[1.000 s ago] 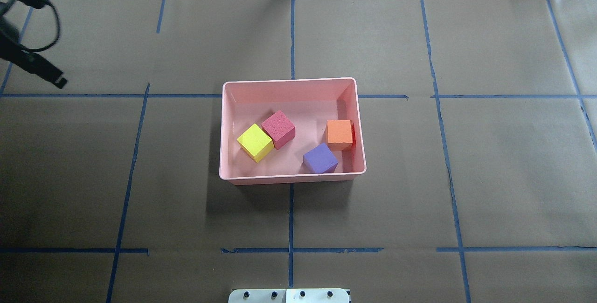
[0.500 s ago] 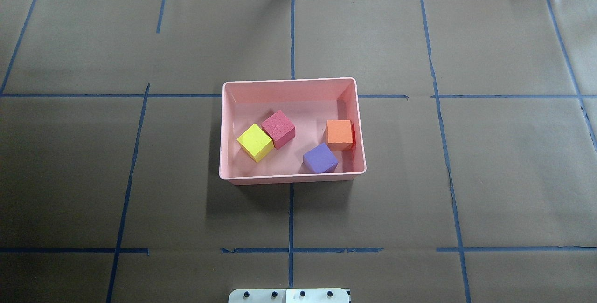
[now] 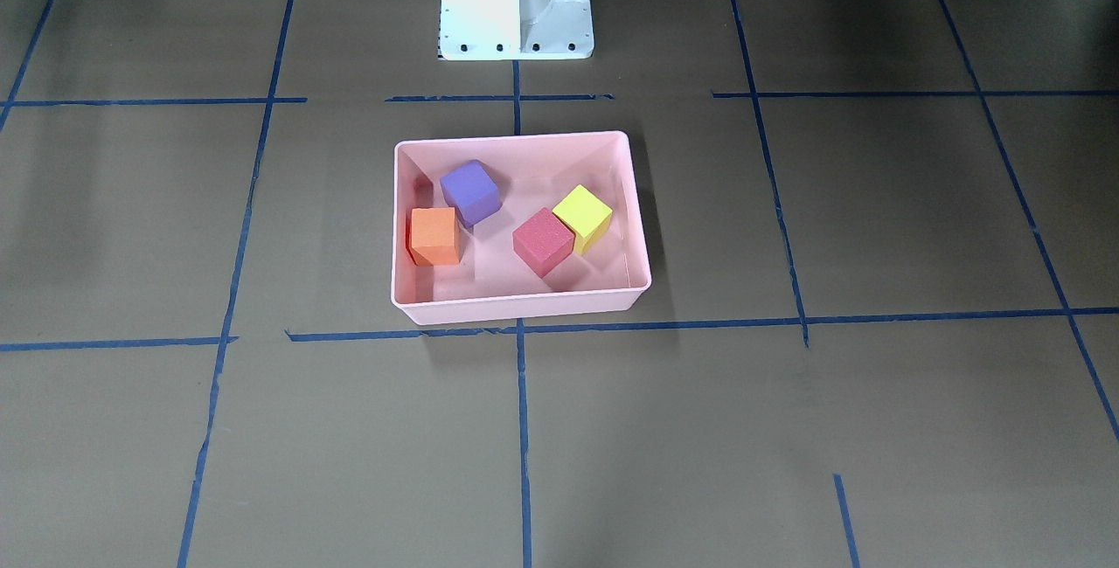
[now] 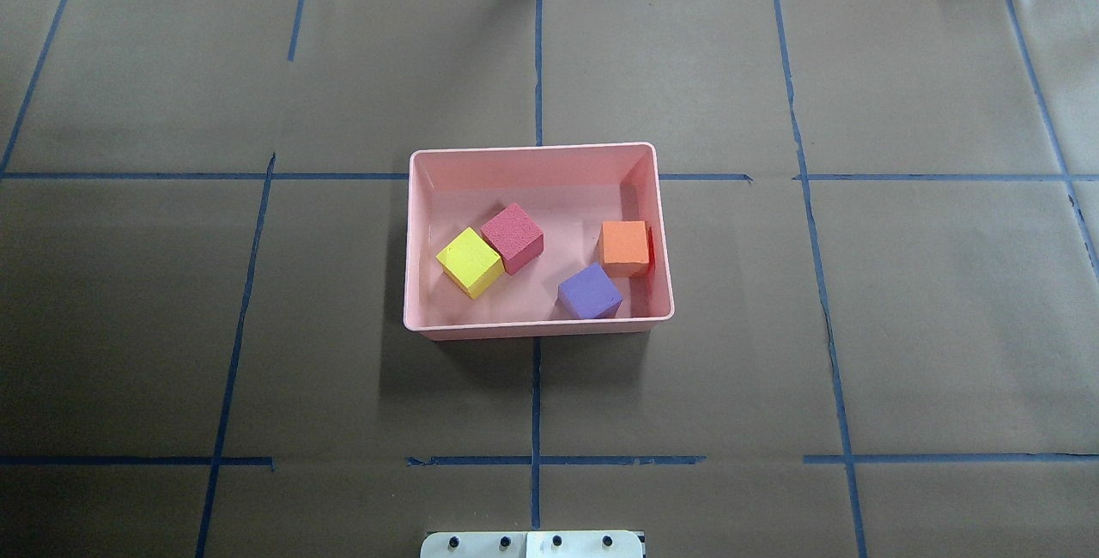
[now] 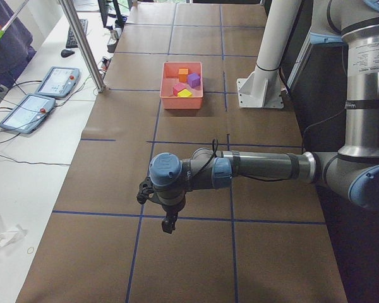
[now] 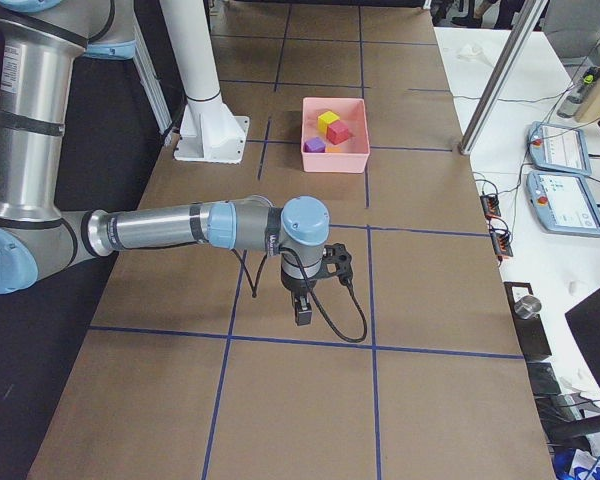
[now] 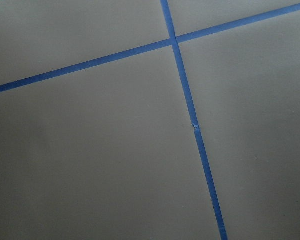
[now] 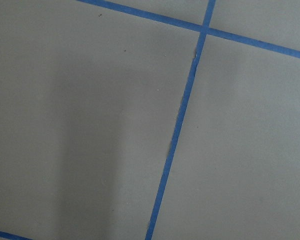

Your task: Place blocks into pink bin with both arms

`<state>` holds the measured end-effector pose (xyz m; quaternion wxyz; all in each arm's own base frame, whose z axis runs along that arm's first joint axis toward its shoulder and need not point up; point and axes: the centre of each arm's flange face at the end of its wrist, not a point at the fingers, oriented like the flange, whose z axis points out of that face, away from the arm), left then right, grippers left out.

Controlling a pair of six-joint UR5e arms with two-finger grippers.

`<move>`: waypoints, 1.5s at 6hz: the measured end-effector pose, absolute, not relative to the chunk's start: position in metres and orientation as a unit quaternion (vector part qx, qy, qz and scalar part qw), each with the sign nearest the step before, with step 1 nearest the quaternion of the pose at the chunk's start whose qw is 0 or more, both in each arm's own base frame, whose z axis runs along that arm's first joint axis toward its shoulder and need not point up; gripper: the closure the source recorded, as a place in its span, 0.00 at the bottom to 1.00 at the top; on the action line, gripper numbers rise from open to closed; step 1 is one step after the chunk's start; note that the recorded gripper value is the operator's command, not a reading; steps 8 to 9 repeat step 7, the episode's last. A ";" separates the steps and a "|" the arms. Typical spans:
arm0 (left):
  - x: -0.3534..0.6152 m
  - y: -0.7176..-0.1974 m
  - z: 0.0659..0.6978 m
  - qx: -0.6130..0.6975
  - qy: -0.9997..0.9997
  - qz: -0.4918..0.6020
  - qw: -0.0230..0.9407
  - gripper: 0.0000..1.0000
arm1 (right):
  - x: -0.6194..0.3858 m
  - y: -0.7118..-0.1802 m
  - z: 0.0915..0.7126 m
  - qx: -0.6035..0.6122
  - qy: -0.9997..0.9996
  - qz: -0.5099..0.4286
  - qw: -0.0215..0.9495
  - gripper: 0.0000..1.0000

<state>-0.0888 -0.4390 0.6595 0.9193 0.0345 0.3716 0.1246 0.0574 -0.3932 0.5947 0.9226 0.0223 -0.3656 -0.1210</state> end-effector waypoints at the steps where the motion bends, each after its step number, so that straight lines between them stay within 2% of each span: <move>1: -0.089 -0.434 0.661 0.033 0.370 0.125 0.920 0.00 | 0.057 -0.393 0.594 0.023 -0.366 -0.121 0.922 0.00; 9: -0.089 -0.426 0.666 0.029 0.369 0.127 0.921 0.00 | 0.057 -0.393 0.593 0.024 -0.368 -0.122 0.922 0.00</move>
